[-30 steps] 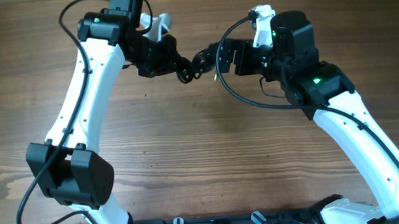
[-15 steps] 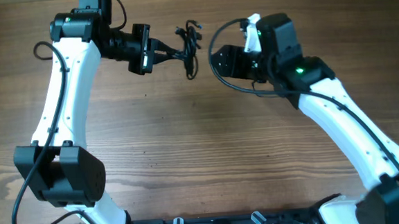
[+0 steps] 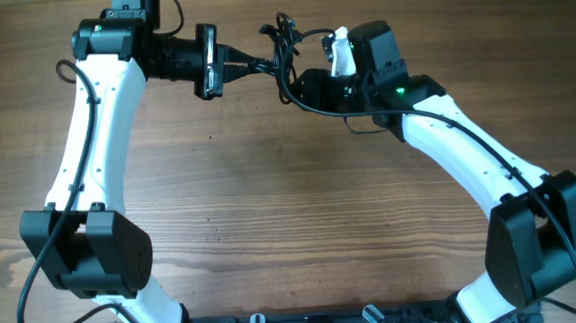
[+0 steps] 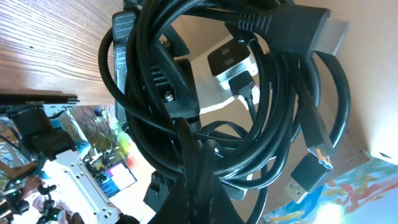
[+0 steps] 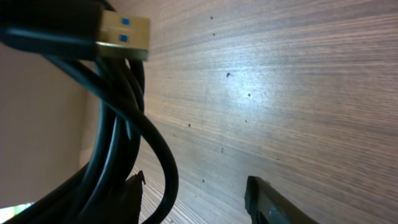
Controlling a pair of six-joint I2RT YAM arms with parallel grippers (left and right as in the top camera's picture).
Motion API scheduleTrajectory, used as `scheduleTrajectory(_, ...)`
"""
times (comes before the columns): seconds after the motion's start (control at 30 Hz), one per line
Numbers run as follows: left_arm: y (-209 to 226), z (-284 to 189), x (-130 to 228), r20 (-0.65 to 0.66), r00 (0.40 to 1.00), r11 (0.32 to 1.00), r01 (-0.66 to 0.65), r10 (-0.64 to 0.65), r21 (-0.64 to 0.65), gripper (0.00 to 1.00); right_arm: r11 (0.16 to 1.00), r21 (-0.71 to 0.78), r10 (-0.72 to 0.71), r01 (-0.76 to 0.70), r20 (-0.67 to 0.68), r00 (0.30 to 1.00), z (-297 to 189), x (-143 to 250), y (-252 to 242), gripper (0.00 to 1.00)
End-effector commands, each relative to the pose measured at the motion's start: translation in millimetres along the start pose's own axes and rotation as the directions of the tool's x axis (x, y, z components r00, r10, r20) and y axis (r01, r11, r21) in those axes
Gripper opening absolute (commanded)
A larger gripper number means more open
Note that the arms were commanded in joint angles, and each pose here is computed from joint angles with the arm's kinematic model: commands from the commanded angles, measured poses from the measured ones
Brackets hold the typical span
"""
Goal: Untangle cables
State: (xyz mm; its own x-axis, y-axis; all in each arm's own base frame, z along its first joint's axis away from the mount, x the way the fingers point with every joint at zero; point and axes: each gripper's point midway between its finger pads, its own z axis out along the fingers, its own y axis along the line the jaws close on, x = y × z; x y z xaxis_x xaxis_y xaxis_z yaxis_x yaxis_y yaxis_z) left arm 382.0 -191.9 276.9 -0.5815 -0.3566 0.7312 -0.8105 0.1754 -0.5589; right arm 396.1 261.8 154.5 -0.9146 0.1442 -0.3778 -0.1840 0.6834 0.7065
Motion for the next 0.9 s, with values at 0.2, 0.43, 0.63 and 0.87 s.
scheduleTrajectory(0.2, -15.9, -8.8, -2.7, 0.069, 0.971, 0.972, -0.233, 0.231, 0.031, 0.04, 0.978, 0.182, 0.092, -0.098, 0.039, 0.995, 5.0, -1.7, -39.9, 0.04)
scheduleTrajectory(0.43, 15.4, -73.3, -115.3, 0.631, 0.732, 0.962, -0.132, 0.258, -0.240, 0.04, 0.930, 0.364, 0.020, -0.045, 0.072, 0.997, -61.2, -4.9, -63.2, 0.04)
scheduleTrajectory(0.63, 19.7, -80.6, -122.1, 0.667, 0.698, 0.959, -0.107, 0.261, -0.264, 0.04, 0.935, 0.356, -0.052, -0.004, 0.146, 0.988, -113.1, -6.5, -28.9, 0.04)
scheduleTrajectory(0.87, -4.0, -55.6, -93.2, 0.509, 0.807, 0.954, -0.251, 0.298, -0.162, 0.04, 0.962, 0.265, 0.043, -0.065, 0.085, 0.995, -101.4, 11.0, -13.1, 0.04)
